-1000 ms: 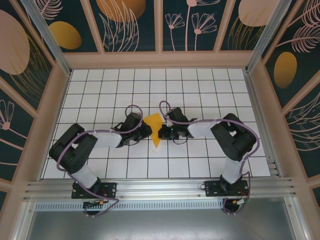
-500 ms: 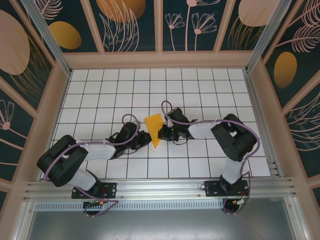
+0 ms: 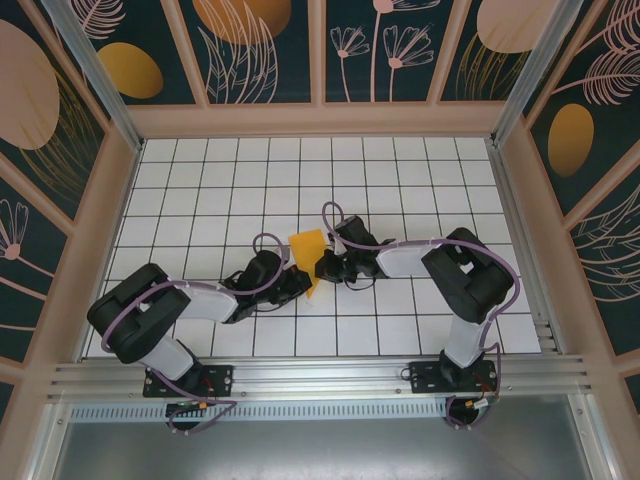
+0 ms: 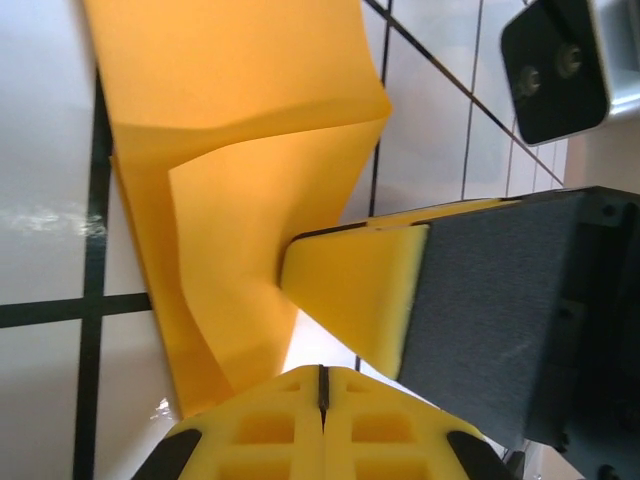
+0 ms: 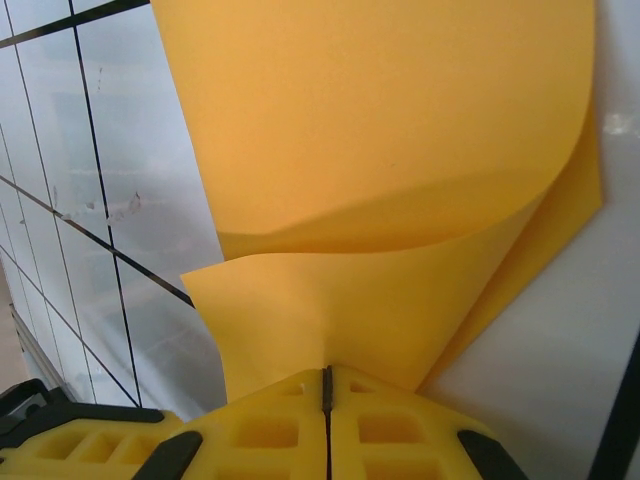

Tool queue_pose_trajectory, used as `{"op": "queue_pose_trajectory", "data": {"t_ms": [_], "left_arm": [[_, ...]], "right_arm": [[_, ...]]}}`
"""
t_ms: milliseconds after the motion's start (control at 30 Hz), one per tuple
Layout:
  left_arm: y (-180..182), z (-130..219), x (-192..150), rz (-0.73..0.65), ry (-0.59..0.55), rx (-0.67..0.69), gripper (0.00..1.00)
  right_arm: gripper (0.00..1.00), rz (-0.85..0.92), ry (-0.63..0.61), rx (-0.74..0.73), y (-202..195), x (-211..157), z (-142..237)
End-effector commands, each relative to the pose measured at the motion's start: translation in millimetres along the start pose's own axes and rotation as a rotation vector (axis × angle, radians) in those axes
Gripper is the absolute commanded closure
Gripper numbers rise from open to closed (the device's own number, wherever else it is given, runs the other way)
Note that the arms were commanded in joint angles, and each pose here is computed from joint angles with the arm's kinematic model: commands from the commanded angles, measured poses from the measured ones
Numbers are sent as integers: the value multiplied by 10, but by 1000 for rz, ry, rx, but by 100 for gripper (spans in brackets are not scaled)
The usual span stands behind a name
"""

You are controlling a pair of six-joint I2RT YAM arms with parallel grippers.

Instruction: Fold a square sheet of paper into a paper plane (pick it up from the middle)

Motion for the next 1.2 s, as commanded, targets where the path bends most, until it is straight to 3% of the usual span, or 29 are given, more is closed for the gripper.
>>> {"op": "queue_pose_trajectory", "data": {"t_ms": [0, 600, 1167], "left_arm": [[-9, -47, -31, 12, 16, -9, 94], [416, -40, -8, 18, -17, 226, 96], [542, -59, -4, 7, -6, 325, 96]], "right_arm": [[91, 3, 3, 26, 52, -36, 23], [91, 79, -38, 33, 163, 168, 122], [92, 63, -40, -80, -225, 321, 38]]}}
Point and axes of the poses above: each hand's point on the last joint's axis, 136 mm out from that joint toward the fingers, its own z axis back along the fingers, its own y axis along the line the jaws close on, x = y × z, the point moved 3 cm from there along z, back along the fingers, and after that the axes turned 6 degrees about z, right-handed, at the moved point
